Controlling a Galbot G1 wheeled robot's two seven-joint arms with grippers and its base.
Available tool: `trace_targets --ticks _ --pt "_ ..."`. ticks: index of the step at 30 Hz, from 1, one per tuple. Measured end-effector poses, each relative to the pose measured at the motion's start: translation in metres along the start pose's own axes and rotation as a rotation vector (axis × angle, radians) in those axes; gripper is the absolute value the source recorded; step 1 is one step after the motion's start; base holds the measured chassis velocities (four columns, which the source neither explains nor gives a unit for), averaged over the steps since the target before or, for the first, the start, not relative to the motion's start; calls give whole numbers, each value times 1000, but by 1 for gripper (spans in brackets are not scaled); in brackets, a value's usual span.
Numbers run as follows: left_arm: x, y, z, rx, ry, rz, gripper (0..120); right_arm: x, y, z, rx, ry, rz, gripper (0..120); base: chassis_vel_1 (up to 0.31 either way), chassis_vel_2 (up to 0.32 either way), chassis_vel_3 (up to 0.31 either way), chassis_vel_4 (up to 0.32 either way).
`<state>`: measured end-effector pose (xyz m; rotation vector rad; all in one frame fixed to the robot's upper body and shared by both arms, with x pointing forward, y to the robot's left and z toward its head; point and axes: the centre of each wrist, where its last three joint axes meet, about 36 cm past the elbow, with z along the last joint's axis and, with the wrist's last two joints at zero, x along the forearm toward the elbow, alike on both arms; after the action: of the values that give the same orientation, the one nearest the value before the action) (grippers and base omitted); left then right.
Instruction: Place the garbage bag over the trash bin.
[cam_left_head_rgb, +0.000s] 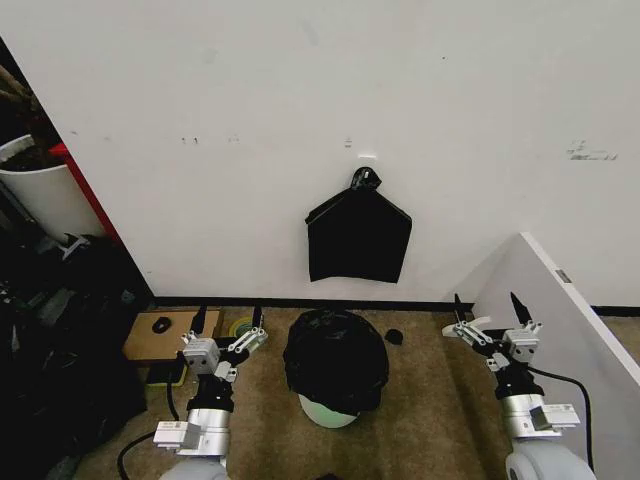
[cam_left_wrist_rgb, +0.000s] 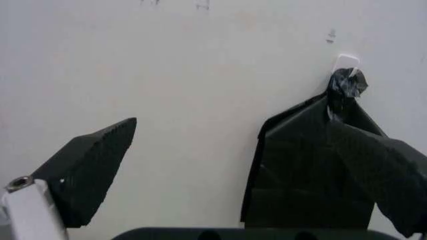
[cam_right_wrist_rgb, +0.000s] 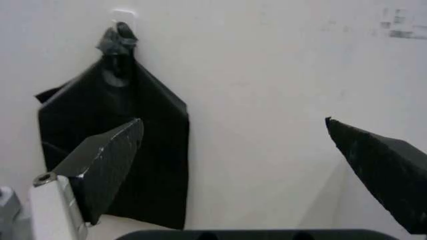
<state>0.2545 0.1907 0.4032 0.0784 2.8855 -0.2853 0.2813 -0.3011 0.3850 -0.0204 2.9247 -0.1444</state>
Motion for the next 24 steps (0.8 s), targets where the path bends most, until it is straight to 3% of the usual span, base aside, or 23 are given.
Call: trace_targets --ticks 14,24 --pt "9 6 -12 -11 -8 3 100 -13 22 -3 57 -44 -157 100 0 0 0 0" --pt "7 6 -13 -4 -14 12 100 -20 27 2 59 -52 -188 100 0 0 0 0"
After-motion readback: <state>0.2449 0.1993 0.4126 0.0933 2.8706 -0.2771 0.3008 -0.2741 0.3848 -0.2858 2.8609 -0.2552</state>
